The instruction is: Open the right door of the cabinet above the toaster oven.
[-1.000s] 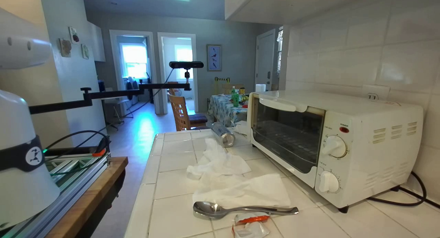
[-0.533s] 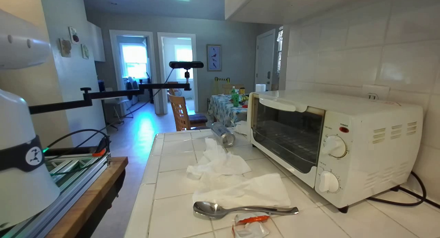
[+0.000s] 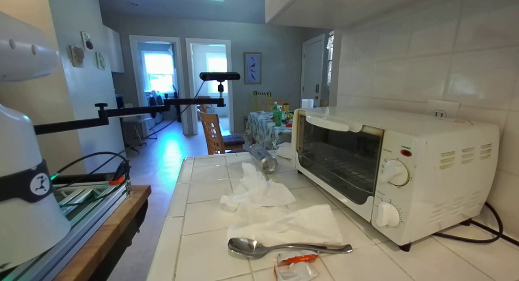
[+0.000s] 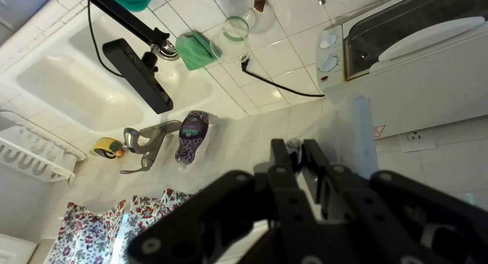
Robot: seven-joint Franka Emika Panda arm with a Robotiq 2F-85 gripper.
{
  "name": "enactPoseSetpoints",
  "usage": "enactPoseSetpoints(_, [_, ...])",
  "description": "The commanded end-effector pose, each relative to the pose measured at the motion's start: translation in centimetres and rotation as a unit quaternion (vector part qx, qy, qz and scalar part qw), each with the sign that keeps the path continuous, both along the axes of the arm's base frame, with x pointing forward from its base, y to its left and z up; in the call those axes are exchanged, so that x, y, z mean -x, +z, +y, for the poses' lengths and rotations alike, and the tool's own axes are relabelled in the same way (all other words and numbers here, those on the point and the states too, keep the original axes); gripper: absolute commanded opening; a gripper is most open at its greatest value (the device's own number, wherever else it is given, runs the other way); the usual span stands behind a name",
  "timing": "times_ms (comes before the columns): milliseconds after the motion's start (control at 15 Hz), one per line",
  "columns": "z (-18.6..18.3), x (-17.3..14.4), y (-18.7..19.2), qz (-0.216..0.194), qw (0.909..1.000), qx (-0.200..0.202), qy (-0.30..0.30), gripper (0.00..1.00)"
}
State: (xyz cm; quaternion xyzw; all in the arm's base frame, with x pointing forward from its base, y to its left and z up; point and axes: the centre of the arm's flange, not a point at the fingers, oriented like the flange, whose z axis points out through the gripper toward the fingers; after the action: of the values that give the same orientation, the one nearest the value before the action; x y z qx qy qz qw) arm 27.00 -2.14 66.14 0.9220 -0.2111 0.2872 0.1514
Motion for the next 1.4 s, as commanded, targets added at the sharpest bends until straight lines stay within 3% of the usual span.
enactPoseSetpoints(0, [-2.2, 1.1, -0.1, 0.013, 0.9994, 0.014, 0.030, 0.08])
enactPoseSetpoints(1000, [-7.0, 3.0, 0.6, 0.032, 0.9949, 0.016, 0.094, 0.04])
enactPoseSetpoints(1133, [-7.3, 3.6, 0.8, 0.036, 0.9947, 0.018, 0.094, 0.22])
enactPoseSetpoints(1200, [-7.4, 4.0, 1.0, 0.037, 0.9947, 0.018, 0.094, 0.40])
enactPoseSetpoints(1333, [-7.9, 4.6, 1.2, 0.036, 0.9950, 0.017, 0.092, 0.45])
